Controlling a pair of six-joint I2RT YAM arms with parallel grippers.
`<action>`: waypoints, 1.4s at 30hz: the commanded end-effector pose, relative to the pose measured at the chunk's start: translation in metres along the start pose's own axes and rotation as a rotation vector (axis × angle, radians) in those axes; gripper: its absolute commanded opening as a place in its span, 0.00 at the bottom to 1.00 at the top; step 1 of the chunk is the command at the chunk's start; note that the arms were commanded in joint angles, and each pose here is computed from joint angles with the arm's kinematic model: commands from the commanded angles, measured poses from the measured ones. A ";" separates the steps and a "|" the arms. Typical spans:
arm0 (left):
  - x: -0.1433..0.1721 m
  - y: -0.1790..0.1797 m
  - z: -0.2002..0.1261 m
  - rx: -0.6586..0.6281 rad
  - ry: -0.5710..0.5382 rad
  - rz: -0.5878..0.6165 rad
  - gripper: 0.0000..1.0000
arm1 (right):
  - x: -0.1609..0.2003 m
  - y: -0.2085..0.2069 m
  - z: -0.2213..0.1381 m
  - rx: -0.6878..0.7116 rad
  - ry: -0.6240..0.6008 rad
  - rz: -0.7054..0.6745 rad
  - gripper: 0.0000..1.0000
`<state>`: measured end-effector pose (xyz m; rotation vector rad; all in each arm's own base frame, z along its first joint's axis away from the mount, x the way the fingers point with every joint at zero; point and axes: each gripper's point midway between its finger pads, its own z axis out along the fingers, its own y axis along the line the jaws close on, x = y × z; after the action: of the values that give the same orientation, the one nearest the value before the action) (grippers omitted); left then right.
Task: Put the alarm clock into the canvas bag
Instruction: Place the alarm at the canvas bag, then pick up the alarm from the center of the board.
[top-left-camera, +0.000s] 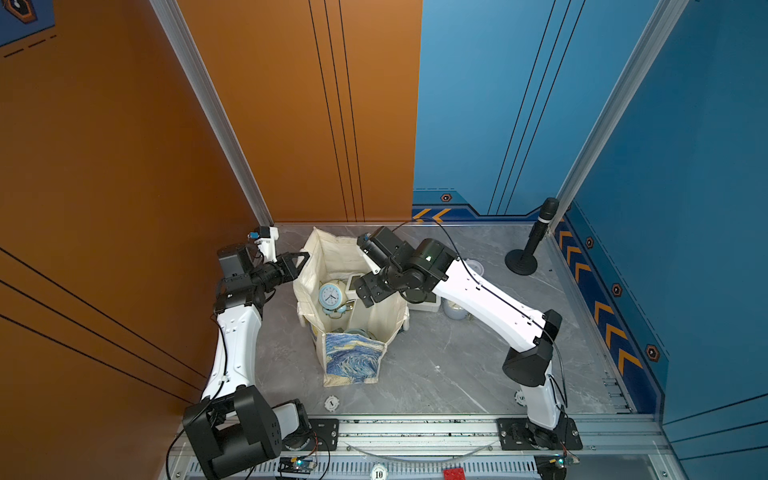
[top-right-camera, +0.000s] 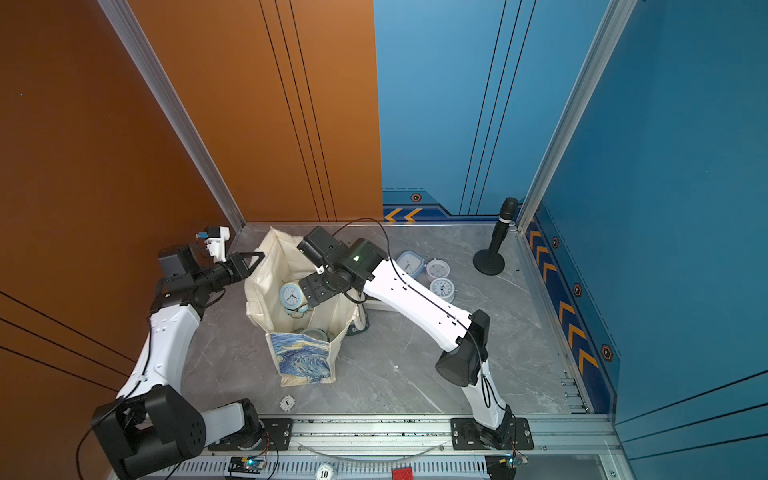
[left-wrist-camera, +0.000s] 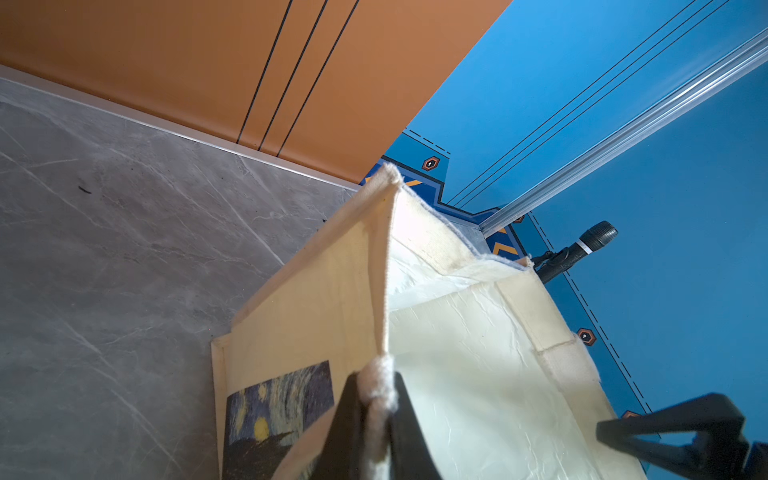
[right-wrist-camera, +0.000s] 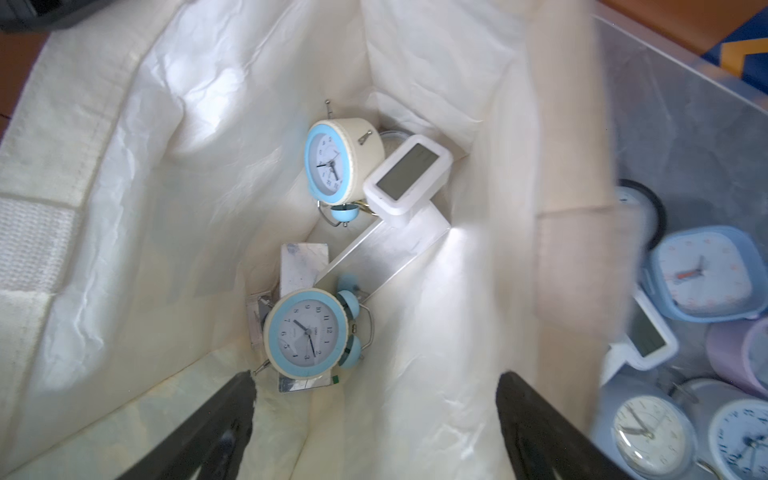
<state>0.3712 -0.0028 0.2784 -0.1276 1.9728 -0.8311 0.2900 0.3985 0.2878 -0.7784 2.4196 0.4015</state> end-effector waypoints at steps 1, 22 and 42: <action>0.004 0.000 0.003 0.004 0.009 0.010 0.00 | -0.001 -0.035 -0.023 0.088 -0.030 0.035 0.92; 0.002 0.000 0.001 0.003 0.002 0.013 0.00 | 0.077 -0.202 -0.030 0.319 0.187 -0.006 0.94; 0.002 -0.003 0.000 0.009 0.001 0.018 0.00 | 0.148 -0.248 0.088 0.178 0.534 -0.116 0.98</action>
<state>0.3712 -0.0028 0.2784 -0.1279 1.9731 -0.8313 0.3708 0.1685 0.1040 -1.0152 2.8514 -0.1395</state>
